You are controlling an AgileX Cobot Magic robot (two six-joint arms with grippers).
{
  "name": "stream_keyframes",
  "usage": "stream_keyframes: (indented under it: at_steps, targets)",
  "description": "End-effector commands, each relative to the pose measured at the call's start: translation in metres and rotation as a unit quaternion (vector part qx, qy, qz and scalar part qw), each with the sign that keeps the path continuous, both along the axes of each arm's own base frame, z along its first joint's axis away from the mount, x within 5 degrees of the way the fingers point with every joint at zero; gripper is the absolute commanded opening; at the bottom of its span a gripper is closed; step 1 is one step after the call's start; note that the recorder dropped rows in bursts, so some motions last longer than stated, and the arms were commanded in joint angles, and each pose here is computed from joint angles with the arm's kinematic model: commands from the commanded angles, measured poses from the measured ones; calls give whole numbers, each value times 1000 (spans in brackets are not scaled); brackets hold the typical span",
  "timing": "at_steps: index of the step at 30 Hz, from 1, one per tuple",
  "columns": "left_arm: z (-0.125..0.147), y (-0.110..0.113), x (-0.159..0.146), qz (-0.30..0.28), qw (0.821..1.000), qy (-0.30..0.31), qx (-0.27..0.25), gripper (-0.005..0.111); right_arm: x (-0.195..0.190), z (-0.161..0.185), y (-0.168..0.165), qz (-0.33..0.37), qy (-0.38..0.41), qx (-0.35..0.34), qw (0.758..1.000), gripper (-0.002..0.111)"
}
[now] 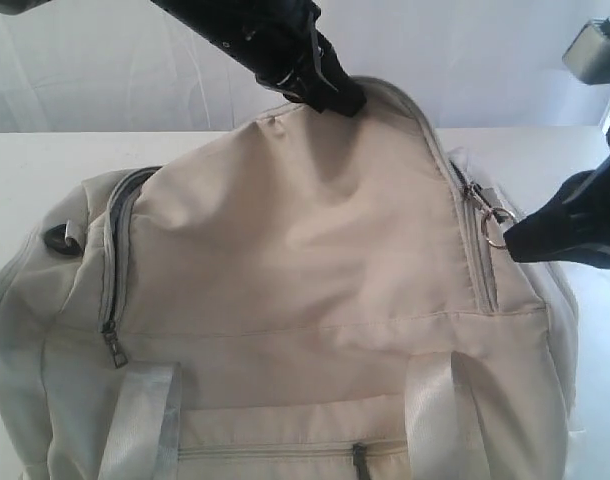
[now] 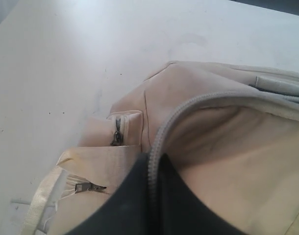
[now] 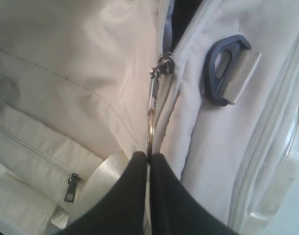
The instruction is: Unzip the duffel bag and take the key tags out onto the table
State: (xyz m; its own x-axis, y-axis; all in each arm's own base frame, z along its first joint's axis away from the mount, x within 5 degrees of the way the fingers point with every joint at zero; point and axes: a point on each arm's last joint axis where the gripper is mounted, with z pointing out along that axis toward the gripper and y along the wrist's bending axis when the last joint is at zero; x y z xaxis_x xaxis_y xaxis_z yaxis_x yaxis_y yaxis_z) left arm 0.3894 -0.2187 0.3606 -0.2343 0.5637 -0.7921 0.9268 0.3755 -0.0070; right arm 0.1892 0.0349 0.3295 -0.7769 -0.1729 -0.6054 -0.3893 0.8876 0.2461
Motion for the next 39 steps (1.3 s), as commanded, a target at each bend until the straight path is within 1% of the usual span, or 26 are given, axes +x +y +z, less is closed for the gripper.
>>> stream_keyframes:
  at_steps: [1,3,6,8,11,15,19,21,24,26,27,28,31,33,35,37,39]
  targets:
    - [4,6,2,18,1000,-11,12,0,-10,-11,-1,14,41,-11,999,0]
    - [3,8,4,32,999,-9,20,0,-14,-14,0,21,57,-10,998,0]
    - [2,10,5,34,999,-9,22,0,-23,-18,1,28,69,-9,997,0]
    - [2,12,5,36,999,-9,25,0,-30,-19,0,20,69,-13,997,0]
    - [2,12,5,33,999,-6,27,0,-38,-19,-1,17,59,-17,998,0]
    - [1,11,2,23,999,7,29,0,-39,-15,-2,0,18,-18,1000,0]
    - [-3,11,-8,-13,998,48,42,0,-30,-7,-5,-34,-47,-14,998,0]
    - [-4,11,-15,-41,995,73,47,0,-21,-1,-7,-68,-98,-6,993,0]
    - [-5,10,-26,-91,988,115,48,0,-4,5,-12,-104,-138,-1,985,1]
    - [-2,7,-30,-114,986,117,31,0,11,7,-13,-114,-141,6,983,7]
    - [-1,6,-31,-120,986,115,23,0,21,6,-12,-118,-134,16,984,13]
    - [0,4,-32,-126,985,116,13,0,31,5,-11,-120,-126,26,984,21]
    - [3,2,-33,-128,984,122,-4,0,63,-4,-10,-113,-100,38,988,51]
    - [3,2,-33,-129,984,123,-8,0,81,-11,-10,-114,-82,40,989,62]
    - [3,2,-33,-127,984,126,-9,0,96,-16,-10,-113,-68,40,991,63]
    - [3,2,-33,-122,984,132,-10,0,110,-22,-9,-110,-54,45,991,61]
    - [3,2,-33,-119,984,134,-8,0,120,-27,-10,-111,-49,44,992,56]
